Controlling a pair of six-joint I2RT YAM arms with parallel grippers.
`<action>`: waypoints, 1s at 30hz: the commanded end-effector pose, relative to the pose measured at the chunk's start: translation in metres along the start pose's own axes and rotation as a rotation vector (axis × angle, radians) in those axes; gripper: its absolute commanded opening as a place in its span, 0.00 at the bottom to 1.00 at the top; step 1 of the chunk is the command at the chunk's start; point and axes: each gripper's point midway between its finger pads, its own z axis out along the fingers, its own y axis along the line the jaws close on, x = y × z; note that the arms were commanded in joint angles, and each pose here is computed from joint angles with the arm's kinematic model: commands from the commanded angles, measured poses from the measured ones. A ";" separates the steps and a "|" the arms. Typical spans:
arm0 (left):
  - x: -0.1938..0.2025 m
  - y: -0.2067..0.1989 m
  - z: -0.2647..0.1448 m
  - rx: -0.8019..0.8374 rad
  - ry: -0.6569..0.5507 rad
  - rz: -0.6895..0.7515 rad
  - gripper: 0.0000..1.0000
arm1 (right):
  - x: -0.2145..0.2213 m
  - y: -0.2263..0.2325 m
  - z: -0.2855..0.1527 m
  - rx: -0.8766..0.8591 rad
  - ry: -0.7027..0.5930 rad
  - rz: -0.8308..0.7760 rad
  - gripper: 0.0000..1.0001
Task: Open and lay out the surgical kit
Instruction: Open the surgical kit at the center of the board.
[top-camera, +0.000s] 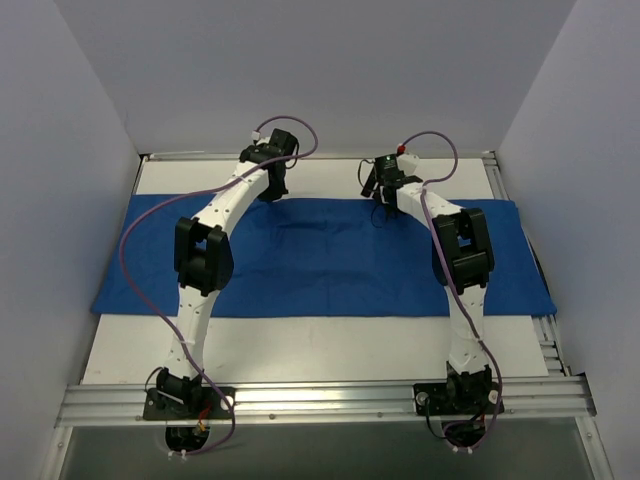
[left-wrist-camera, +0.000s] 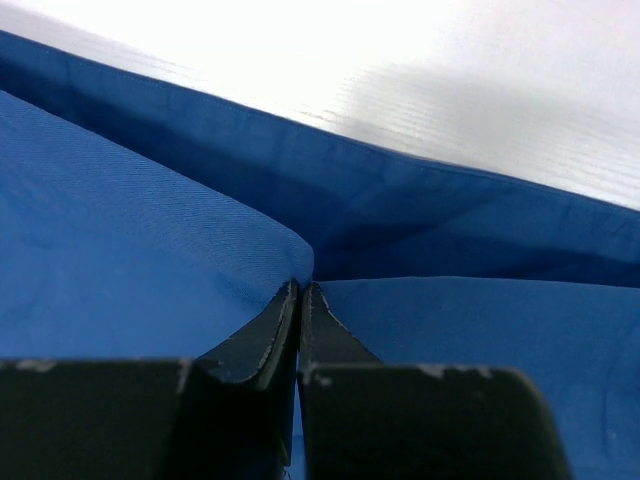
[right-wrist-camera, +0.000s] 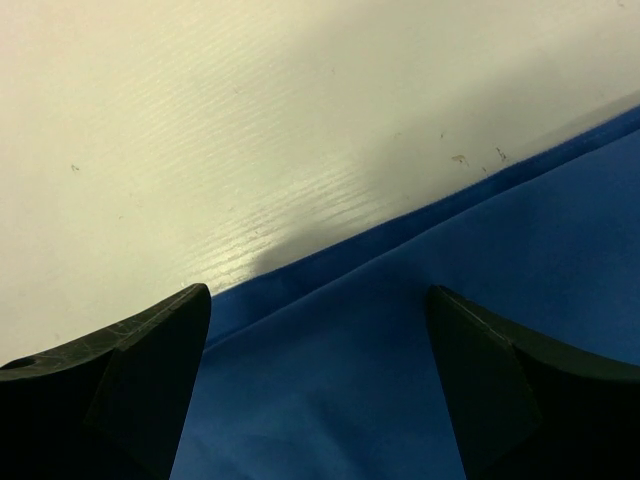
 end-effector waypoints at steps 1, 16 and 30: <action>-0.026 -0.006 -0.035 0.048 -0.099 -0.001 0.05 | -0.014 0.007 -0.001 0.010 -0.032 0.031 0.84; -0.027 -0.002 -0.051 0.055 -0.144 0.016 0.04 | -0.001 -0.009 0.005 0.072 0.004 -0.005 0.72; -0.030 -0.003 -0.056 0.074 -0.178 0.014 0.04 | 0.001 -0.022 0.002 0.107 0.045 -0.031 0.47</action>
